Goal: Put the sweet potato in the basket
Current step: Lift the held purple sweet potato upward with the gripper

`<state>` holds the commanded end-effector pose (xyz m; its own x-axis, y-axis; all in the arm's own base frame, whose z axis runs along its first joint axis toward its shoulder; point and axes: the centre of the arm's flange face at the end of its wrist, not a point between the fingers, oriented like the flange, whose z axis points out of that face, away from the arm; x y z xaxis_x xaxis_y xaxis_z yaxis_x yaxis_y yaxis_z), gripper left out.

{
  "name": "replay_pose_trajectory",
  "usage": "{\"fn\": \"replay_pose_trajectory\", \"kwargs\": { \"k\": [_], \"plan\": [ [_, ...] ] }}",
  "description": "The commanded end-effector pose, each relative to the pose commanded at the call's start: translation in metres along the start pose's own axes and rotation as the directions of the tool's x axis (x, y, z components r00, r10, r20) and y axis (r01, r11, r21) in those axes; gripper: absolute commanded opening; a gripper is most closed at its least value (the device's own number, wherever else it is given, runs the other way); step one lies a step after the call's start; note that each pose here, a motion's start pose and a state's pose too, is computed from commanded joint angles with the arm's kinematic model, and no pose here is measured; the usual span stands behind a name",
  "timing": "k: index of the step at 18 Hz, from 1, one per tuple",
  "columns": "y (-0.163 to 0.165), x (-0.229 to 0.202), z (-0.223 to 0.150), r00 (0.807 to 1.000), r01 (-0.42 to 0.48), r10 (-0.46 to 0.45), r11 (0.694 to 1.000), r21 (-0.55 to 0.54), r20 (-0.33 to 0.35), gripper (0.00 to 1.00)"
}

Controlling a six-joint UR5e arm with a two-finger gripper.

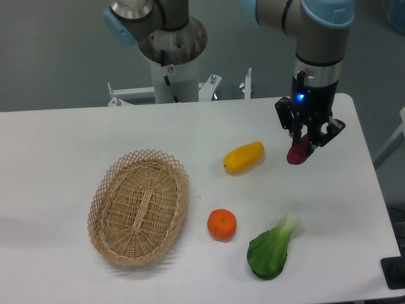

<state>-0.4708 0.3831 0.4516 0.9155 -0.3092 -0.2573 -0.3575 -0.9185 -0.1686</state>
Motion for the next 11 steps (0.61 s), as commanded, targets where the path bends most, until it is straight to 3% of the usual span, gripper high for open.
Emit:
{"fn": "replay_pose_trajectory", "kwargs": {
  "k": [5,11],
  "plan": [
    [-0.002,0.002,0.003,1.0,0.001,-0.001,1.0,-0.001,-0.007,0.23],
    [-0.01,0.006,0.014,0.998,0.065,-0.065,0.998,0.001,-0.025,0.23]
  ]
}}
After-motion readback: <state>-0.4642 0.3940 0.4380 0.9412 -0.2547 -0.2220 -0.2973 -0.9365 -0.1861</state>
